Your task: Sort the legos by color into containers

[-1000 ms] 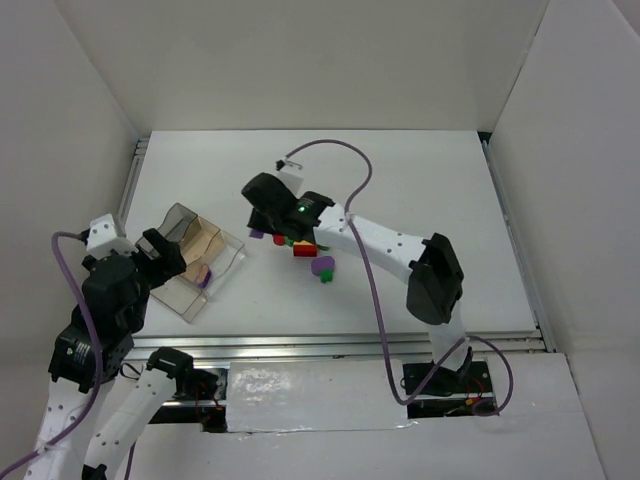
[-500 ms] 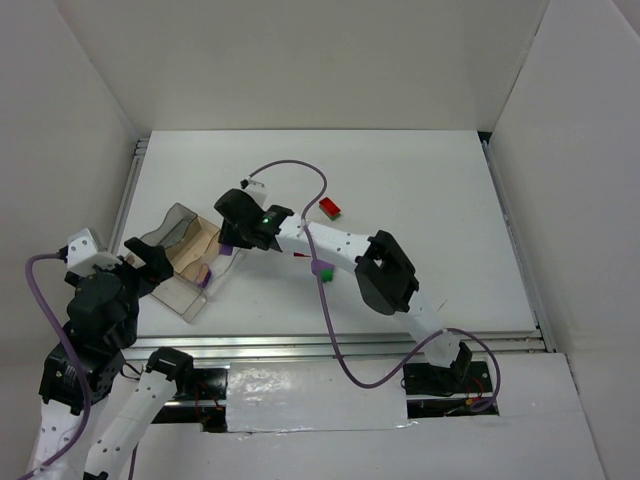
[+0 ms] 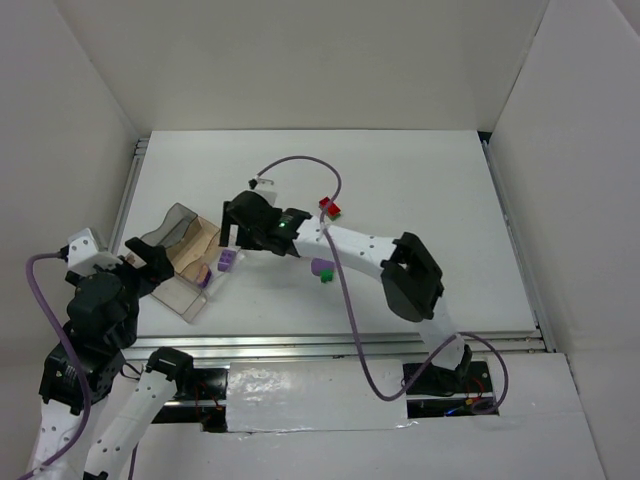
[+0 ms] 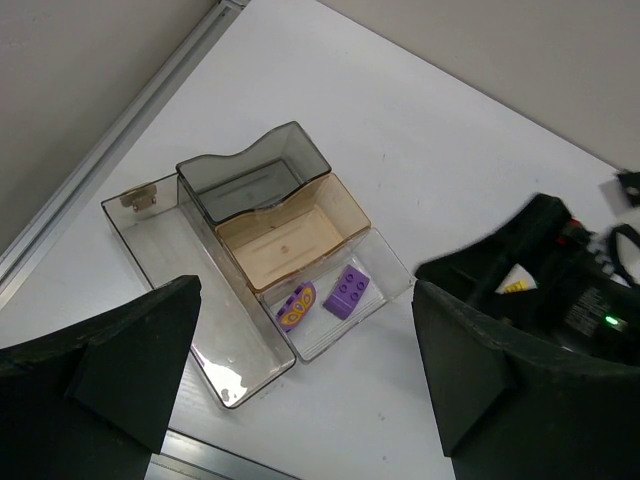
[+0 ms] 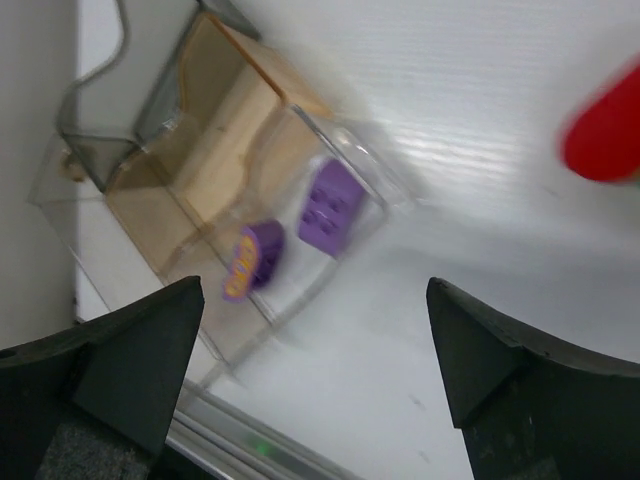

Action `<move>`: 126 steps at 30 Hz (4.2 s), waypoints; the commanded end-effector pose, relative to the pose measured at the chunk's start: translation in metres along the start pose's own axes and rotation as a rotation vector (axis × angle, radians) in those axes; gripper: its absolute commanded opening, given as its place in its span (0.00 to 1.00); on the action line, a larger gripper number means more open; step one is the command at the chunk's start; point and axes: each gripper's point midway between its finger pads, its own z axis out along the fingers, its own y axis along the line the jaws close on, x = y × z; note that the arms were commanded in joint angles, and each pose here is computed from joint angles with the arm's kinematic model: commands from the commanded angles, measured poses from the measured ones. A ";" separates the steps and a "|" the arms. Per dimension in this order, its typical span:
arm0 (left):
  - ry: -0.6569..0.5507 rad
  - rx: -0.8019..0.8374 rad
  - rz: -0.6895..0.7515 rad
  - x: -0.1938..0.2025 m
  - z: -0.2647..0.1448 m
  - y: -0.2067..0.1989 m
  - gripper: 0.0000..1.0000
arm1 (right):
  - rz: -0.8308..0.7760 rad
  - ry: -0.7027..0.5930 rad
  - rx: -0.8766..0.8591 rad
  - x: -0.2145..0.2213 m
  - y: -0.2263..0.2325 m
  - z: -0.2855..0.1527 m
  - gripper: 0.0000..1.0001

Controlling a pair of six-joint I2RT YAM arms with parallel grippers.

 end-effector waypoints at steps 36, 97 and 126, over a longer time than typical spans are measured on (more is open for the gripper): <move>0.159 0.175 0.112 0.028 0.026 -0.052 1.00 | -0.351 0.257 0.325 0.052 -0.244 -0.057 0.62; 0.190 0.180 0.130 0.035 0.031 -0.056 0.99 | -0.350 0.109 0.131 0.061 -0.215 -0.086 0.03; 0.570 1.506 0.120 0.084 -0.123 -0.188 1.00 | -0.550 0.298 -1.151 0.069 -0.007 -0.325 0.04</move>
